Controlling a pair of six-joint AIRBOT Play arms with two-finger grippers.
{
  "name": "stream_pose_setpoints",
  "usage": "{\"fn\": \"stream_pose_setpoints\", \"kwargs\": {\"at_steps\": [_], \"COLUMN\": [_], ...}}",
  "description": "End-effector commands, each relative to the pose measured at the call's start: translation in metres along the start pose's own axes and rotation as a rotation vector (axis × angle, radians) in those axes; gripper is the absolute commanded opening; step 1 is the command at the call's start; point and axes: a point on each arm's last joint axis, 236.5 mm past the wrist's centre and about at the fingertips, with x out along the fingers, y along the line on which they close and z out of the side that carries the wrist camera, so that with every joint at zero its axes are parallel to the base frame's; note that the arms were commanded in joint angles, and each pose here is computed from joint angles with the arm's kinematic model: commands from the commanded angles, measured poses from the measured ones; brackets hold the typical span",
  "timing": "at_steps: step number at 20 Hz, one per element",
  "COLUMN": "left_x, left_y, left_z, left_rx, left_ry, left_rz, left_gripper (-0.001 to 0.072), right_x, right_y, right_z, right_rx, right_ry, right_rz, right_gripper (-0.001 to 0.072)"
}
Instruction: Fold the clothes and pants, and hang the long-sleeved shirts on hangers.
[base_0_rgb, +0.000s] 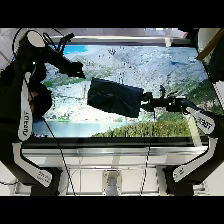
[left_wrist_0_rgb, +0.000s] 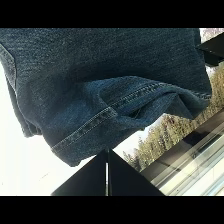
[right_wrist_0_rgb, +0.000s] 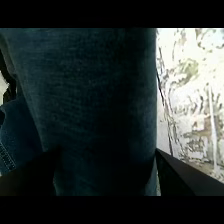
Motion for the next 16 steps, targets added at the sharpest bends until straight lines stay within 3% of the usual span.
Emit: {"fn": "stream_pose_setpoints", "kwargs": {"at_steps": [1, 3, 5, 6, 7, 8, 12, 16], "left_x": [0.000, 0.000, 0.000, 0.000, 0.000, 0.000, -0.004, -0.012], "left_y": [0.000, -0.001, -0.004, -0.005, -0.004, -0.004, -0.007, -0.011], "left_z": [0.000, 0.000, 0.001, 0.001, 0.001, 0.001, 0.001, 0.002], "left_rx": [-0.001, 0.000, 0.000, 0.000, 0.000, 0.000, 0.006, 0.016], "left_ry": [0.000, -0.001, -0.003, -0.004, -0.004, -0.004, -0.012, -0.028], "left_rz": [0.000, -0.004, -0.017, -0.019, -0.018, -0.018, -0.016, -0.012], "left_gripper": [0.0018, 0.0018, 0.0018, 0.0018, 0.0018, 0.0018, 0.0018, 0.0018], "right_x": [0.020, 0.037, 0.047, 0.049, 0.047, 0.042, -0.035, -0.197], "right_y": [0.006, 0.006, 0.011, 0.017, 0.027, 0.038, 0.072, 0.048], "right_z": [-0.013, -0.020, -0.022, -0.019, -0.013, -0.002, 0.057, 0.085], "right_rx": [-0.037, -0.054, -0.085, -0.100, -0.118, -0.134, -0.209, -0.181], "right_ry": [0.038, 0.040, 0.043, 0.040, 0.029, 0.007, -0.135, -0.340], "right_rz": [0.007, -0.020, -0.036, -0.029, -0.014, 0.004, 0.019, -0.156], "right_gripper": [0.0687, 0.0684, 0.0613, 0.0464, 0.0144, 0.0061, 0.0055, 0.0055]}}
